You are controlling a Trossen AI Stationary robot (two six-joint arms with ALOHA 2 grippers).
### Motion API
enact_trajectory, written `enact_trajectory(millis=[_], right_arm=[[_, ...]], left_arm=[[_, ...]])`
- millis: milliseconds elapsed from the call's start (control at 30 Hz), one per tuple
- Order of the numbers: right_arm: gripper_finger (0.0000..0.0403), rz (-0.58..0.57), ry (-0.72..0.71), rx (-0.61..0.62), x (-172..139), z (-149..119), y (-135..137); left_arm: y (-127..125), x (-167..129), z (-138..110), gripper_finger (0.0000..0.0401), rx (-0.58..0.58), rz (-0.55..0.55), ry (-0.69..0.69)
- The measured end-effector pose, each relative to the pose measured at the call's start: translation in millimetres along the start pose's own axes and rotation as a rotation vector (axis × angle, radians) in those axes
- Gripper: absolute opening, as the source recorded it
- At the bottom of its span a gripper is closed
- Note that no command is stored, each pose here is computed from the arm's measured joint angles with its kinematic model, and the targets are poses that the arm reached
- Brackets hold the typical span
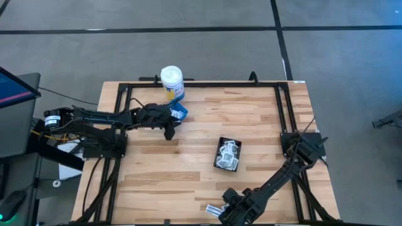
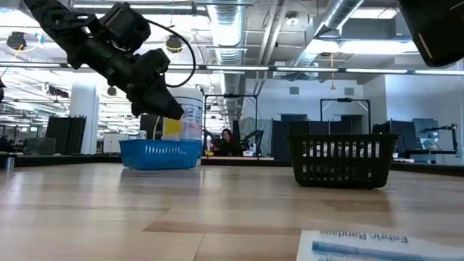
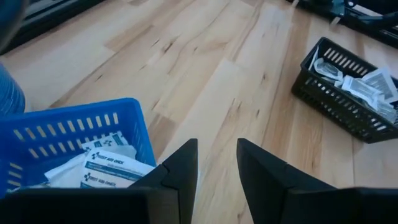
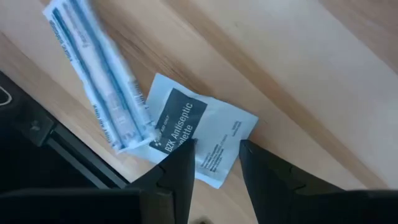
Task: Pick & Place First Aid Supplies
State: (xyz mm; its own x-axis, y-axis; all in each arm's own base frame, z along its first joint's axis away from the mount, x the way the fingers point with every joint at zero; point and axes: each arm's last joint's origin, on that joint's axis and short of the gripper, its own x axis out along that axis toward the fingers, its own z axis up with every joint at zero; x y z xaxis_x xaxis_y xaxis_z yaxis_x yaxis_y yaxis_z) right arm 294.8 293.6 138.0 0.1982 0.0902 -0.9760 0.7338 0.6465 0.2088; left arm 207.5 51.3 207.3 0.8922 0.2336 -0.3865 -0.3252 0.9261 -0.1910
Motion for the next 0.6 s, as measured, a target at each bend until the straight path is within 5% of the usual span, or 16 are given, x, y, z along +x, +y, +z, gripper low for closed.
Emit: enact_trajectory(millis=[267,500,600], right_arm=[[0.0113,-0.041,-0.049,-0.021,14.5,7.1,-2.0],[0.0019,-0.066,-0.024,-0.046,20.0,12.7,-3.8],[0.0009,-0.054,-0.027,-0.044,16.8,14.7,-3.2]], left_arm=[[-0.2,0.0,1.0,0.0112,0.000,-0.002,-0.010],[-0.2,0.1,0.9,0.0112,0.000,-0.002,-0.009],[-0.2,0.1,0.8,0.0112,0.000,-0.002,-0.009]])
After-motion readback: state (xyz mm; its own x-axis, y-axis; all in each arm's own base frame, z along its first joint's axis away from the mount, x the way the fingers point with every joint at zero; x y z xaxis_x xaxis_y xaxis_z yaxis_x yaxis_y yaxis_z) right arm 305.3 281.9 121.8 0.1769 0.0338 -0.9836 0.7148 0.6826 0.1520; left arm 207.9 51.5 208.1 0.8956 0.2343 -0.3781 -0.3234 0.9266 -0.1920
